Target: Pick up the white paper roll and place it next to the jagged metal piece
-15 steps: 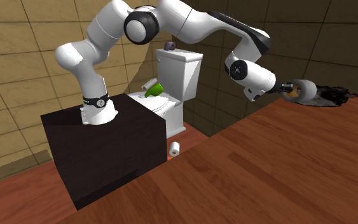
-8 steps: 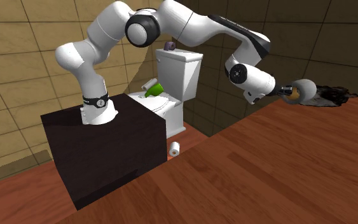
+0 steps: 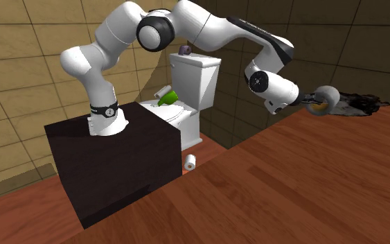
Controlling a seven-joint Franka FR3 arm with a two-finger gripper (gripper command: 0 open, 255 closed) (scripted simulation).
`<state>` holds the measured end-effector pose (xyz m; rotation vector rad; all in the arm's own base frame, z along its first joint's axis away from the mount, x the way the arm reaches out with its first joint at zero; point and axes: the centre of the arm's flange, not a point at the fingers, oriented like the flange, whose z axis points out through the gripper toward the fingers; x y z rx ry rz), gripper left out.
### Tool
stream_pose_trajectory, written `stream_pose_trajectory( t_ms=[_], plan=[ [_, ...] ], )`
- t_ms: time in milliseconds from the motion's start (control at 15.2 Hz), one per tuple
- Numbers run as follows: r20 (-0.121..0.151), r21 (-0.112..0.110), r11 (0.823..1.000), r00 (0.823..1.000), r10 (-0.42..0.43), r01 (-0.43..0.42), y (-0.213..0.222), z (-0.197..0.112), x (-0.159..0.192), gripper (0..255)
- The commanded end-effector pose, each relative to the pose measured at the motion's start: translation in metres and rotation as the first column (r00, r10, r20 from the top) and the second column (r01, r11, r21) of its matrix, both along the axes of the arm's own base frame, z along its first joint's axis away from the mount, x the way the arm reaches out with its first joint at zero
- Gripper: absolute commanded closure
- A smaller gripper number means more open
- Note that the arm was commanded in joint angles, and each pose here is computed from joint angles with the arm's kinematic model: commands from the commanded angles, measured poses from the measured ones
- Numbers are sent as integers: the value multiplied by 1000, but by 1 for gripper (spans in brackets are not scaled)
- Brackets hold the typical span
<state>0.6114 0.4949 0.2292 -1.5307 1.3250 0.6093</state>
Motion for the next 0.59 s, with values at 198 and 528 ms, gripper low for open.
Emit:
stream_pose_trajectory(
  t_ms=[198, 528],
  plan=[
    [0, 0, 1000, 1000, 0, 0, -45, 20, -10, 0],
    [0, 0, 1000, 1000, 0, 0, -45, 20, -10, 0]
  ],
)
